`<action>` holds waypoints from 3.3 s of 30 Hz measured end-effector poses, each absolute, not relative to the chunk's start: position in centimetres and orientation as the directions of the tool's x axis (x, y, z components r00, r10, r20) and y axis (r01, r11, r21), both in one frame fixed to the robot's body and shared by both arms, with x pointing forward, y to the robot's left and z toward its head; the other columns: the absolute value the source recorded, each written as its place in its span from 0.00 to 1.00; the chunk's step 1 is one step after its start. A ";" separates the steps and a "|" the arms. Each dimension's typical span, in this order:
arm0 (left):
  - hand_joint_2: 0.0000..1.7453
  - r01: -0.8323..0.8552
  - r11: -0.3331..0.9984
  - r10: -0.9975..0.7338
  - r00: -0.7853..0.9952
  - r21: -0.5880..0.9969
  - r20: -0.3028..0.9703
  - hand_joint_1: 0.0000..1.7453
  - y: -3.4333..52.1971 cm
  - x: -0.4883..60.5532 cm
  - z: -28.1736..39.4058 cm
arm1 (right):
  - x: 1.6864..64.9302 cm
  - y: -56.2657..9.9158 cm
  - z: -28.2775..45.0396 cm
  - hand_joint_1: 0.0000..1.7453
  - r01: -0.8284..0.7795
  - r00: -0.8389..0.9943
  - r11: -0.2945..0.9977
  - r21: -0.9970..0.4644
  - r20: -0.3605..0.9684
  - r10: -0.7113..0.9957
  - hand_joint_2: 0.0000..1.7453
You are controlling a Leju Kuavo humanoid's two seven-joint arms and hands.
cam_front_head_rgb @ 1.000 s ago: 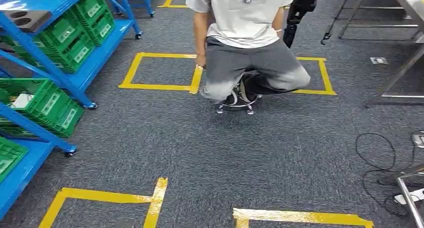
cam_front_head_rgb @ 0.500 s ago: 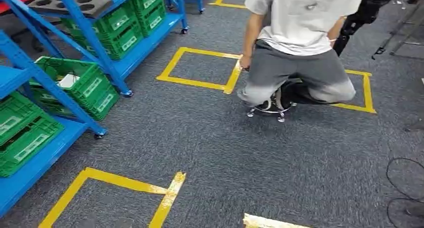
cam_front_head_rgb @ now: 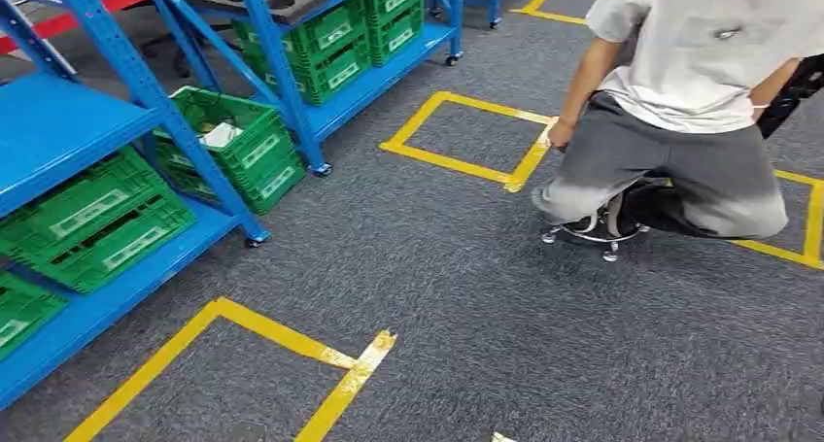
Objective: Take the parts from the cabinet and place them on the table.
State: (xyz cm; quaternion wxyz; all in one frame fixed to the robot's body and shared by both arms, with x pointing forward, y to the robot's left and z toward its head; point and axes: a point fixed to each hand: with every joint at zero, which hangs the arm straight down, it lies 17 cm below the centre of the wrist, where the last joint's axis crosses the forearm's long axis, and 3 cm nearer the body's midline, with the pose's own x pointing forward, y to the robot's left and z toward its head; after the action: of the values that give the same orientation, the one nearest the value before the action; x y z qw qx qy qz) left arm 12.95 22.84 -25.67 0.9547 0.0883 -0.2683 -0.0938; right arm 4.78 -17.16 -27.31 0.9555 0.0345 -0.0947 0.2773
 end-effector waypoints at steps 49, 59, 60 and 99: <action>0.00 0.152 0.969 -0.231 0.835 0.196 0.499 0.00 22.1 13.3 -25.6 | 3.5 -16.6 -27.2 0.00 -0.539 0.837 0.837 0.092 0.167 0.521 0.00; 0.00 0.155 0.968 -0.233 0.839 0.196 0.491 0.00 22.0 13.1 -25.7 | 3.5 -16.3 -27.1 0.00 -0.542 0.836 0.834 0.105 0.167 0.522 0.00; 0.00 0.157 0.968 -0.236 0.841 0.197 0.487 0.00 22.1 12.8 -25.8 | 3.6 -16.3 -27.1 0.00 -0.542 0.836 0.834 0.104 0.168 0.523 0.00; 0.00 0.150 0.968 -0.233 0.838 0.203 0.493 0.00 22.2 12.8 -25.7 | 3.5 -16.2 -27.1 0.00 -0.506 0.857 0.858 0.090 0.165 0.488 0.00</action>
State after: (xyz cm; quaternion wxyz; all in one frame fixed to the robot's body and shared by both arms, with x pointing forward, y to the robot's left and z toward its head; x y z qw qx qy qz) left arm 12.82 22.22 -25.72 0.9556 0.0784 -0.2659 -0.1002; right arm 3.49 -16.23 -27.14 0.9614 0.0654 -0.0684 0.2584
